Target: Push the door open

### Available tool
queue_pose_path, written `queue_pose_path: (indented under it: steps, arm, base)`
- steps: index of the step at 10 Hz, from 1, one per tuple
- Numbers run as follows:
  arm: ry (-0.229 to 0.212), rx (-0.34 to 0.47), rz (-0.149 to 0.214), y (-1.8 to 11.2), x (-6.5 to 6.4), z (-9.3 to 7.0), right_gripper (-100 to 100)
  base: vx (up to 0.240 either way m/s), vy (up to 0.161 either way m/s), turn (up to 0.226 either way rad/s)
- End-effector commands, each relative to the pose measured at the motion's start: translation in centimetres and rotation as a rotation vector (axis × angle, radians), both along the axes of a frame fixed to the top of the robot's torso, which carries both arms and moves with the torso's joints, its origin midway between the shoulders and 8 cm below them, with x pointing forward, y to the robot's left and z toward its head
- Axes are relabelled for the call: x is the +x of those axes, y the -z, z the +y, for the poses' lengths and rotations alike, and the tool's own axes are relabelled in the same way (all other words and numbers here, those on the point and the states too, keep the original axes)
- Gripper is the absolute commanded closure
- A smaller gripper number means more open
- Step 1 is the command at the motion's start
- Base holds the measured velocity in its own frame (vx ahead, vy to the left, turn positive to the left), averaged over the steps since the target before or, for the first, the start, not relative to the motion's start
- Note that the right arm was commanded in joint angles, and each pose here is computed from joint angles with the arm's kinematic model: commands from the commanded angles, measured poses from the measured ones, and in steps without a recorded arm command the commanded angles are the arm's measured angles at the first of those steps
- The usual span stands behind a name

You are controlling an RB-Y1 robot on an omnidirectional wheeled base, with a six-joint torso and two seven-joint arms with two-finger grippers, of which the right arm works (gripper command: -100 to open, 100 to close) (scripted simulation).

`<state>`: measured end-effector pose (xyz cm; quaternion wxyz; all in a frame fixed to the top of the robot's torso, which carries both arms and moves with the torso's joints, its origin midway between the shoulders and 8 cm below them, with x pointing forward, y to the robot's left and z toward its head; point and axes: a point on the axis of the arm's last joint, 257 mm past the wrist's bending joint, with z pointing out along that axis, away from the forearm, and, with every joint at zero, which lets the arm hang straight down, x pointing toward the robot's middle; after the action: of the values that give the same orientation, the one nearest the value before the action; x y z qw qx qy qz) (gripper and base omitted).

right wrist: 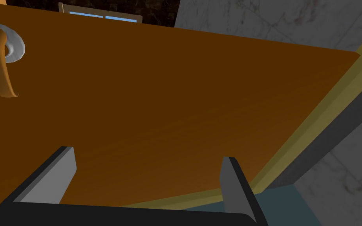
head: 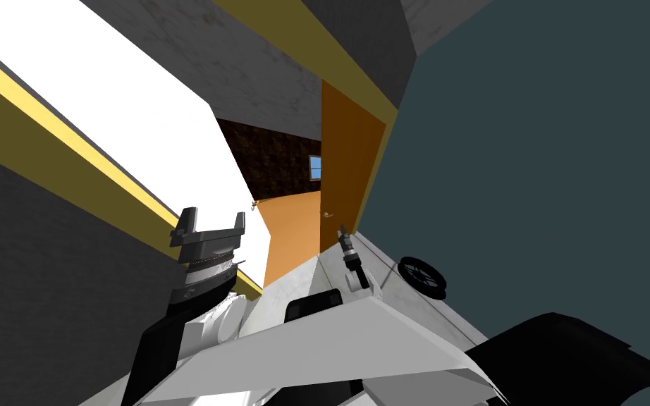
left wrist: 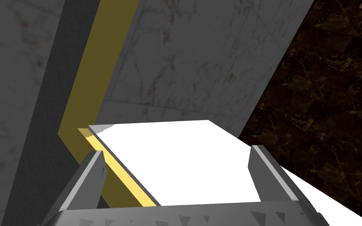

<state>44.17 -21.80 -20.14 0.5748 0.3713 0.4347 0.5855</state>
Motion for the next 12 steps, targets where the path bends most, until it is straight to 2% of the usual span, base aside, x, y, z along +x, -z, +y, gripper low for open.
queue_pose_path:
  steps: [1,2,8,12]
  arm:
    - [-0.009,0.001,0.024,1.4,0.3,0.4,-100]
    - [-0.009,0.000,0.027,1.6,0.3,0.4,-100]
    - [-0.042,0.002,0.123,7.0,1.0,2.4,-100]
    - [-0.063,0.004,0.179,10.1,1.2,3.8,-100]
  base:
    - [0.094,-0.106,0.077]
    - [0.061,-0.075,0.025]
    - [0.069,-0.089,0.063]
    - [0.077,-0.111,0.064]
